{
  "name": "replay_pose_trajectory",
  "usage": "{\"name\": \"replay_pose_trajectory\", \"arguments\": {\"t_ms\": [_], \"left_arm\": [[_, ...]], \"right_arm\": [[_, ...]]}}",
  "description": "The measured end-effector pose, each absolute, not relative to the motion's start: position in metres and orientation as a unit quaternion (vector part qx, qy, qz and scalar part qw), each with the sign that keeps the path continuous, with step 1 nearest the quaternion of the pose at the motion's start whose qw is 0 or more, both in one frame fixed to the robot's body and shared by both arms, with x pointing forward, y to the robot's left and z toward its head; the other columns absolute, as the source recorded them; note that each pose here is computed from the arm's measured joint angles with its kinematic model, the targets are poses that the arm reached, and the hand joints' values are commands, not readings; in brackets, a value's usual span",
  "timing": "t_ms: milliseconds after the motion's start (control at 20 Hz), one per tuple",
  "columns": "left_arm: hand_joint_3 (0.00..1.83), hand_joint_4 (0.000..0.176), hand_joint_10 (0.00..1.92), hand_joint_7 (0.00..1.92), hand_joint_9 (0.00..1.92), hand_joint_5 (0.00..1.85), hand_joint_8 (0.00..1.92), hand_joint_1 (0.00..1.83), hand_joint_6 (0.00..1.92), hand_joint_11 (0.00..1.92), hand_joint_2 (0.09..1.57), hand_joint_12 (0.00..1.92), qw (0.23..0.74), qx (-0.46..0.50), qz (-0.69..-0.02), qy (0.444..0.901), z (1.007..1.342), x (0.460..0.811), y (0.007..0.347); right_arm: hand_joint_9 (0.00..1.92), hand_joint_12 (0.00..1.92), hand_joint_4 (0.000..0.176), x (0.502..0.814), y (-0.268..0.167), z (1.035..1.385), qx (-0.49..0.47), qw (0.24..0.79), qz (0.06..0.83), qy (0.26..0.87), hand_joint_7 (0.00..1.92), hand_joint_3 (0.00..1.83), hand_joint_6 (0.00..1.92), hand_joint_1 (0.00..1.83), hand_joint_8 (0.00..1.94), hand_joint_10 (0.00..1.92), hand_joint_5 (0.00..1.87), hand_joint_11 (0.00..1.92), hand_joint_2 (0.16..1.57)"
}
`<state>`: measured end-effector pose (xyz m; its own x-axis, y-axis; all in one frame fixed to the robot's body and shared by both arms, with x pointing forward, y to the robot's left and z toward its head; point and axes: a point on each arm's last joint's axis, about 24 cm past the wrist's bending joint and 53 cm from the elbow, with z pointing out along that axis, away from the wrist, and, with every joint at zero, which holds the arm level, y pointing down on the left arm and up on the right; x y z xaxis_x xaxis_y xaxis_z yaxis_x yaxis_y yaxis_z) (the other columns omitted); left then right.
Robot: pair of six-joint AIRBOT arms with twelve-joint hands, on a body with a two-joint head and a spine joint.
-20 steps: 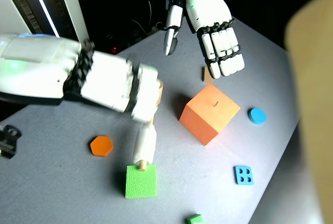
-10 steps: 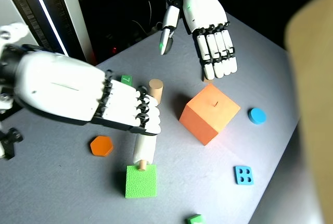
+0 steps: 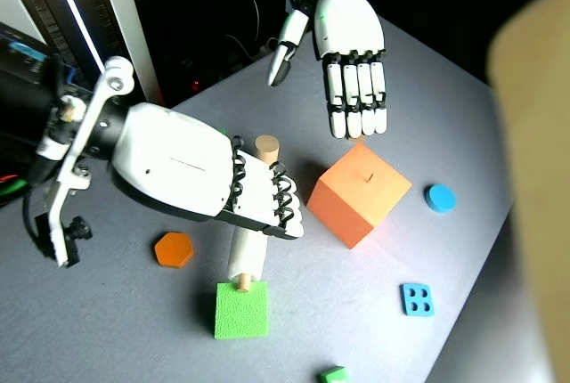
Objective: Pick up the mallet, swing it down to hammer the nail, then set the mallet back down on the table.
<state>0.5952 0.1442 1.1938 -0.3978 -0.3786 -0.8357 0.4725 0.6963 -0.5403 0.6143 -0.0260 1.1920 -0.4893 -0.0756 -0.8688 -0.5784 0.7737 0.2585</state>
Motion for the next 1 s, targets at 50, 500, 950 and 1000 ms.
{"name": "replay_pose_trajectory", "arguments": {"t_ms": [50, 500, 950, 1000], "left_arm": [[0.00, 0.000, 0.00, 0.02, 0.01, 0.01, 0.00, 0.00, 0.00, 0.00, 1.15, 0.10, 0.548, 0.039, -0.387, 0.740, 1.193, 0.595, 0.144], [0.00, 0.000, 0.00, 0.00, 0.00, 0.00, 0.00, 0.00, 0.00, 0.00, 1.16, 0.06, 0.534, 0.063, -0.379, 0.753, 1.181, 0.607, 0.162], [0.00, 0.000, 0.00, 0.02, 0.01, 0.02, 0.01, 0.00, 0.01, 0.02, 1.16, 0.07, 0.525, 0.098, -0.395, 0.748, 1.172, 0.609, 0.149], [0.00, 0.000, 0.00, 0.02, 0.01, 0.03, 0.01, 0.00, 0.01, 0.02, 1.16, 0.08, 0.525, 0.100, -0.396, 0.747, 1.173, 0.609, 0.148]], "right_arm": [[0.00, 0.00, 0.000, 0.615, -0.025, 1.190, -0.200, 0.461, 0.269, 0.822, 0.00, 0.00, 0.00, 1.16, 0.00, 0.00, 0.00, 0.00, 0.95], [0.00, 0.00, 0.000, 0.637, -0.027, 1.173, -0.180, 0.456, 0.233, 0.840, 0.00, 0.00, 0.00, 1.22, 0.00, 0.00, 0.00, 0.00, 0.94], [0.00, 0.00, 0.000, 0.657, -0.015, 1.158, -0.154, 0.440, 0.252, 0.848, 0.00, 0.01, 0.00, 1.26, 0.00, 0.00, 0.00, 0.00, 1.00], [0.00, 0.00, 0.000, 0.657, -0.012, 1.157, -0.153, 0.438, 0.255, 0.848, 0.00, 0.02, 0.00, 1.27, 0.00, 0.00, 0.00, 0.00, 1.01]]}}
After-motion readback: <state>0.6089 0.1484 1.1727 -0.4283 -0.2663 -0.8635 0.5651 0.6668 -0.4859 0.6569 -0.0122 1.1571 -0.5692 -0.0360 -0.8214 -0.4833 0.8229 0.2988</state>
